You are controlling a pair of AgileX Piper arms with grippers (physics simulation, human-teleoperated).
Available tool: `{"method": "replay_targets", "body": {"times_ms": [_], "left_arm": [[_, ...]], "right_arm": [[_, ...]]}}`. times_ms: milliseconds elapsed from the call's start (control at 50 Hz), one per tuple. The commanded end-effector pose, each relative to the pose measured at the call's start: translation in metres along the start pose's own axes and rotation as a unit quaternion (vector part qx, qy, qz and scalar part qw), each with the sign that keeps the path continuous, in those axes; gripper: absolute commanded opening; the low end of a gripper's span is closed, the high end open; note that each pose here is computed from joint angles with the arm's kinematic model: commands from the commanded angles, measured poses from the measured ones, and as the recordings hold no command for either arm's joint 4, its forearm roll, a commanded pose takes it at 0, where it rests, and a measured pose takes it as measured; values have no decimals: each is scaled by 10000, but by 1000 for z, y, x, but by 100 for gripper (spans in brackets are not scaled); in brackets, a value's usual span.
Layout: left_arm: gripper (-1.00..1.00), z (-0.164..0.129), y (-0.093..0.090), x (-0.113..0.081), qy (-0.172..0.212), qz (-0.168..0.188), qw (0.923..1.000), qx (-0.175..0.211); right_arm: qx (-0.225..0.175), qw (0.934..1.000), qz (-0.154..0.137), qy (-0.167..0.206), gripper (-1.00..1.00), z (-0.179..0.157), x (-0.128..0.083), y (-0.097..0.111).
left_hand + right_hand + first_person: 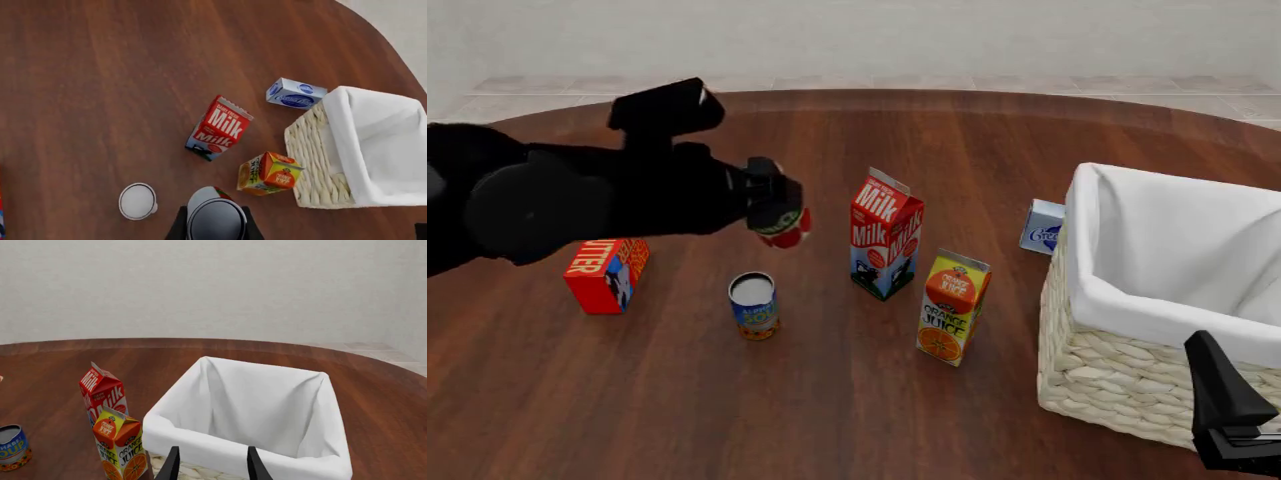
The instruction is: Pick up the tomato sauce, and put it in the basket.
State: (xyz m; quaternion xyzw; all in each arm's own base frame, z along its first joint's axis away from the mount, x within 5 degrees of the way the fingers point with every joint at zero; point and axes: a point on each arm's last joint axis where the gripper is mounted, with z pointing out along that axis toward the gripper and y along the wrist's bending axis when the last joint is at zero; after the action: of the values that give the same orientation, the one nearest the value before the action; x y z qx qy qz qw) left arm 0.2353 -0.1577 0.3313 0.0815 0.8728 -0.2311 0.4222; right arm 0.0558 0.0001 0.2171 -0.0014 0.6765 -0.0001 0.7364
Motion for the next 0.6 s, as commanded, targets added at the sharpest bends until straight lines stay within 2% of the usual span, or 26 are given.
{"method": "replay_targets", "body": {"times_ms": [20,220,400,600], "left_arm": [[-100,-25,-22,9,-47,146,9990,428],[-100,-35,-38,8,-78,190,9973,709],[-100,-34,-53,6,47,293,9958,871],[-100,-40,-73,-4,46,396,9932,1097]], "right_arm": [[1,10000,0,1,100,0,0,0],[0,10000,-1,0,100,0,0,0],[1,10000,1,0,100,0,0,0],[0,10000,-1,1,100,0,0,0]]}}
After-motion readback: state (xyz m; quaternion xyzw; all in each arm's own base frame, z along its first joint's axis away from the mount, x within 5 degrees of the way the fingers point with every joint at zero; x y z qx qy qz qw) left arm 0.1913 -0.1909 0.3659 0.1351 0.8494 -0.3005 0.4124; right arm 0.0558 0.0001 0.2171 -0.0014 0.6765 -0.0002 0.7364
